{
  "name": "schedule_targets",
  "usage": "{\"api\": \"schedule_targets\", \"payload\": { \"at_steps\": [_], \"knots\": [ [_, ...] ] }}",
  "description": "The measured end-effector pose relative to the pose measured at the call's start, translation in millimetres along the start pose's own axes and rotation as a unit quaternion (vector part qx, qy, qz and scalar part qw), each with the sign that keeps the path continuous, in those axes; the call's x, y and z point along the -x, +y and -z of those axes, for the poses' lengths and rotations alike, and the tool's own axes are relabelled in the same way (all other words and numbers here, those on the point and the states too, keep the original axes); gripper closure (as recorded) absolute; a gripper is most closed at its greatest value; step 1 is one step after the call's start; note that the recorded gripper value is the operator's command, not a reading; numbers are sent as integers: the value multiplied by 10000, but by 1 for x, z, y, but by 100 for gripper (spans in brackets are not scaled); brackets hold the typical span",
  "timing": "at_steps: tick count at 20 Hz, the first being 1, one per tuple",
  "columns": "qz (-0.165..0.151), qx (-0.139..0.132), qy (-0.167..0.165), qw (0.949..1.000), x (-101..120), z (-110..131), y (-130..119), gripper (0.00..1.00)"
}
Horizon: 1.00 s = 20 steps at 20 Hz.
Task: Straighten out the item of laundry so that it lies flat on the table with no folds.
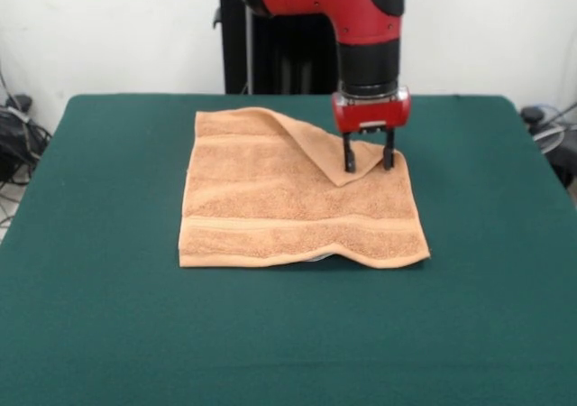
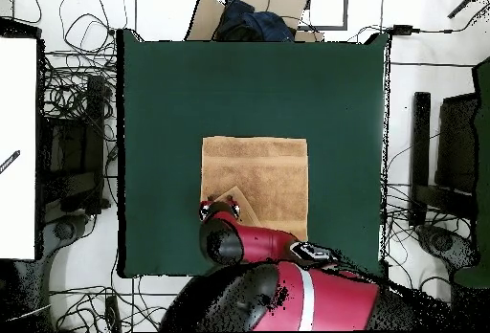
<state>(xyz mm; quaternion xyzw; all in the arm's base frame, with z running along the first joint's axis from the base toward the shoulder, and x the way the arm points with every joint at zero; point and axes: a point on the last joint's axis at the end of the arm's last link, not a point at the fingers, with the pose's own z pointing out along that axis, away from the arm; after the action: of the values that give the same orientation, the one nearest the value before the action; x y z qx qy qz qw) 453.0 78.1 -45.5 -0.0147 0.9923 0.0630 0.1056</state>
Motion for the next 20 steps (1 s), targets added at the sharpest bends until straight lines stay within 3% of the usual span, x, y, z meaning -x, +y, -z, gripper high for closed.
{"api": "schedule_targets", "payload": {
  "at_steps": [16,17,20],
  "knots": [
    [176,-36,452,9988,11,-4,0,0],
    [162,-78,464,9988,13,-5,-4,100],
    [138,-135,459,9988,13,-5,-11,100]
  ]
}}
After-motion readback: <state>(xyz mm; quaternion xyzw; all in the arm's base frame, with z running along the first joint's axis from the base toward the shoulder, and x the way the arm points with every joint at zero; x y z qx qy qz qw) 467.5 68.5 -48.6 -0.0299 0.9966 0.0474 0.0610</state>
